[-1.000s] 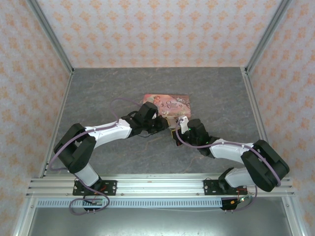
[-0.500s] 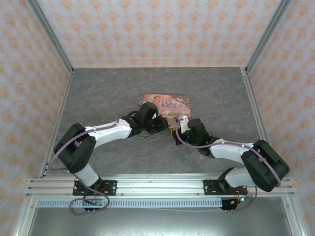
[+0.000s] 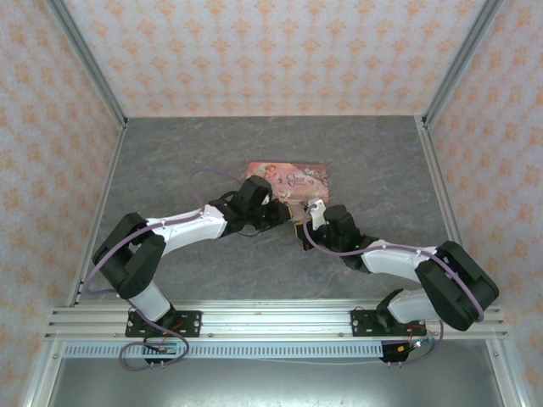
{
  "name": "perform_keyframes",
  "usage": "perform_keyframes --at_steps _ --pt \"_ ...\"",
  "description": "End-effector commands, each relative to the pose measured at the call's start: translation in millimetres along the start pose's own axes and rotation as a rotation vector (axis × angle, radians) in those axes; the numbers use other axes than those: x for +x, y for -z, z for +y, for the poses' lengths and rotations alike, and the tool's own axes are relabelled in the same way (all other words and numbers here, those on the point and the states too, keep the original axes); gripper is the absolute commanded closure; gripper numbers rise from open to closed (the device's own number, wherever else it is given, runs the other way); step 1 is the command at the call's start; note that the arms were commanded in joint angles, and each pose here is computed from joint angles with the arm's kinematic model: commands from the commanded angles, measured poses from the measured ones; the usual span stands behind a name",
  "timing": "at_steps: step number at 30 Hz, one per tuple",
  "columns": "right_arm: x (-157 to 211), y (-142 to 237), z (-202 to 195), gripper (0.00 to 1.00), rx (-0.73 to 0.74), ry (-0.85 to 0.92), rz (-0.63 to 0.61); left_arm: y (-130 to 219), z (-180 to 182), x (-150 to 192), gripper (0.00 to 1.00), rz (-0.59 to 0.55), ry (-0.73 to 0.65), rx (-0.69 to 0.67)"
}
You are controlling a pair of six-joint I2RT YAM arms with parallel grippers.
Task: Unlock a padlock with a key
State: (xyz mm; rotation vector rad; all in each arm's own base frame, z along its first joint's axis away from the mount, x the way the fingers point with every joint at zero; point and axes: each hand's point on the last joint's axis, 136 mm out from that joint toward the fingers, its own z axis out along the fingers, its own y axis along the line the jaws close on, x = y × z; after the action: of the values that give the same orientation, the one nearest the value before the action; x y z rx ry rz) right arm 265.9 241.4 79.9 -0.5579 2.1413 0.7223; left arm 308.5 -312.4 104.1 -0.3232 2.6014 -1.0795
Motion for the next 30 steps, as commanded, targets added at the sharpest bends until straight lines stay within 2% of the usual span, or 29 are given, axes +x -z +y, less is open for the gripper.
perform_keyframes --at_steps 1,17,30 --pt "-7.7 2.0 7.0 1.0 -0.028 0.007 -0.043 6.8 -18.3 -10.1 0.85 -0.025 0.0 0.058" --pt "0.8 2.2 8.1 1.0 -0.043 -0.009 -0.028 4.8 -17.1 -12.8 0.85 -0.029 0.008 0.061" --pt "-8.9 5.2 9.6 1.0 -0.044 -0.014 -0.064 3.1 -12.0 -11.4 0.85 -0.026 0.012 0.053"
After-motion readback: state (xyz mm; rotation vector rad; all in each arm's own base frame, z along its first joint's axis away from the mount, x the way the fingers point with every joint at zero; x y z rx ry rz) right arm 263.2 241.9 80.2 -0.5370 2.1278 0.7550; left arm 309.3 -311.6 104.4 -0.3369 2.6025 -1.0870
